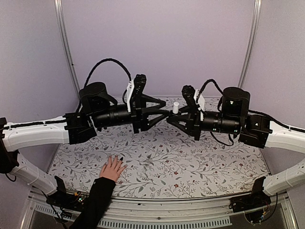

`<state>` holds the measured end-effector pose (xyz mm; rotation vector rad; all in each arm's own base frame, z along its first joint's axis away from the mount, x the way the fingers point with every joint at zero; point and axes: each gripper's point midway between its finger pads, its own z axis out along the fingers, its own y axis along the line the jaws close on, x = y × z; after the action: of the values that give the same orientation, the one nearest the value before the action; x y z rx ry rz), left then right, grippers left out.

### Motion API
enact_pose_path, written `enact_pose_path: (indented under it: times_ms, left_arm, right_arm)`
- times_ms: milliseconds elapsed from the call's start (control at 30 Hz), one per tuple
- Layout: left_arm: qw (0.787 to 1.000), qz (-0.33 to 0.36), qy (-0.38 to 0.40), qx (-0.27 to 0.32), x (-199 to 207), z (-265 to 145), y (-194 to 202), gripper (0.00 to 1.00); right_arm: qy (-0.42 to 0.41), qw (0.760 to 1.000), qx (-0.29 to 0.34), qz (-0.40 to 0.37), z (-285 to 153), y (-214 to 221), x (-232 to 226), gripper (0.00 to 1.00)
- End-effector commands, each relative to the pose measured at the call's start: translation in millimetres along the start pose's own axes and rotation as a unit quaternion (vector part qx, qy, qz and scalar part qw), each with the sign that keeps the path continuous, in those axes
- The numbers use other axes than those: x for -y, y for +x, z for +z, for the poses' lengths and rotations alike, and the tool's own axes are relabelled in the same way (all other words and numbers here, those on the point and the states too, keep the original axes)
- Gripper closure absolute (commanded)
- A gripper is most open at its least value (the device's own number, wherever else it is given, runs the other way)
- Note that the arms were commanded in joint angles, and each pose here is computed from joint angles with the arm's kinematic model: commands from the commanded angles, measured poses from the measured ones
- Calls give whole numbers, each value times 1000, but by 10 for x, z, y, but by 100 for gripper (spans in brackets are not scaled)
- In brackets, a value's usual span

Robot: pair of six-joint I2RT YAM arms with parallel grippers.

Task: Paint the nails
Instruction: Screw the nail polish bottle.

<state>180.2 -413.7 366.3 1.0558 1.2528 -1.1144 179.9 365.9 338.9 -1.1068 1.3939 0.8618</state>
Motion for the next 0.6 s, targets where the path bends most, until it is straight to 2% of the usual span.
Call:
enact_pose_path:
  times_ms: [0, 300, 433, 567]
  left_arm:
    - [997, -13, -58, 41, -170, 65, -206, 54]
    - [996, -34, -73, 39, -274, 313, -152, 55]
    - [996, -41, -80, 22, -340, 434, -81, 61]
    - [996, -45, -78, 6, -352, 489, -14, 76]
  right_arm:
    - [82, 996, -2, 24, 46, 23, 311, 100]
    - [103, 994, -23, 38, 111, 127, 391, 100]
    - [109, 993, -28, 42, 126, 143, 417, 100]
    - [115, 992, -32, 42, 124, 139, 437, 100]
